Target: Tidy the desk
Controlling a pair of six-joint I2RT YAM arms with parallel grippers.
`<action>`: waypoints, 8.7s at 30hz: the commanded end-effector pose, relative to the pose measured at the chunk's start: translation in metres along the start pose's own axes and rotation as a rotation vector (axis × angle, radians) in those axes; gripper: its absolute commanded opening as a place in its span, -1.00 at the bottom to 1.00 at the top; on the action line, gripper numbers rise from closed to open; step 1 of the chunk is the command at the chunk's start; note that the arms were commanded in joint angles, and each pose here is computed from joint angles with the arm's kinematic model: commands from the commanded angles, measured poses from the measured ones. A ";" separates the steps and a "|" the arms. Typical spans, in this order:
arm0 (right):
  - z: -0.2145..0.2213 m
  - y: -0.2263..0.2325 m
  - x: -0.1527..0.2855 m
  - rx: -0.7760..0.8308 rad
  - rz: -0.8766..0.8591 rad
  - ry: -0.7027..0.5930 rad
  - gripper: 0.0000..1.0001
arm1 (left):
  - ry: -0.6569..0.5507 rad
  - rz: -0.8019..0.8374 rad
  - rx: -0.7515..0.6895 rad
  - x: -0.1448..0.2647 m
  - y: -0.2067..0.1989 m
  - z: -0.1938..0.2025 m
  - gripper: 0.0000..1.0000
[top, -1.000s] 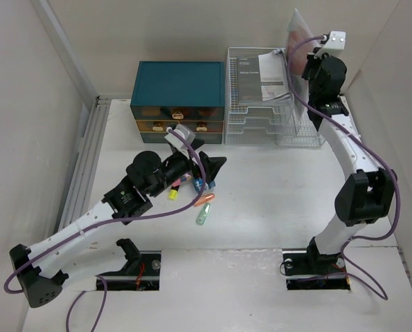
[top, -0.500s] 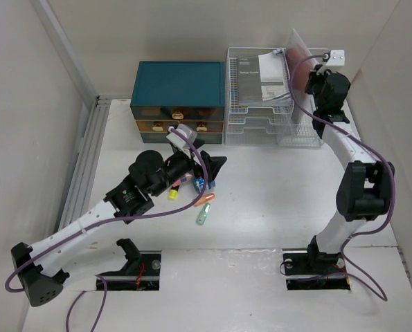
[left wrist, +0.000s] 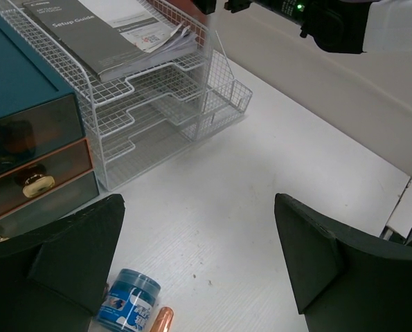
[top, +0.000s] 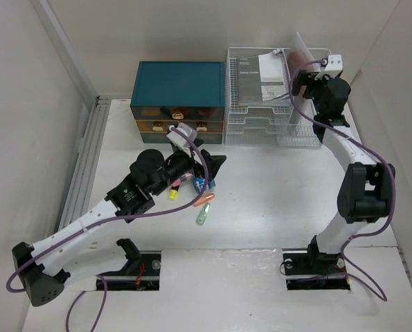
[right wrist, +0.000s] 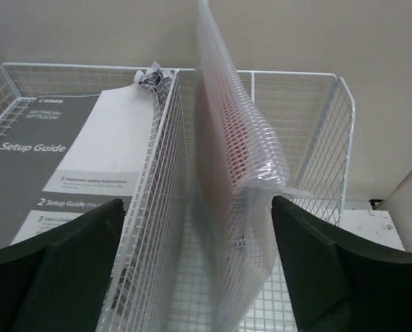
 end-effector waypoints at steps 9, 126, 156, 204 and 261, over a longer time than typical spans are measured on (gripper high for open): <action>-0.115 0.019 0.091 0.074 0.039 -0.236 1.00 | -0.024 -0.251 0.109 -0.008 0.024 0.007 0.74; -0.060 0.217 0.137 -0.017 -0.757 0.377 -1.00 | 0.111 -0.476 0.321 -0.036 0.176 0.043 0.18; -0.064 0.197 0.118 -0.223 -0.855 0.472 -1.00 | 0.268 -0.623 0.175 -0.092 0.211 0.073 0.08; -0.013 0.297 0.064 -0.158 -0.647 0.538 -1.00 | 0.312 -0.582 0.174 -0.040 0.156 0.079 -0.57; -0.065 0.268 0.139 -0.162 -0.188 0.184 -0.34 | 0.329 -0.601 0.188 -0.096 0.187 0.083 -0.53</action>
Point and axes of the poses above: each gripper's point midway between its finger pads, its own x axis back along the fingers, its own y axis along the line the jaws close on, z = x × y, the point moved 9 cm from there along x, back along the fingers, and after that the axes turned 11 degrees about -x, right-handed, at the moved point
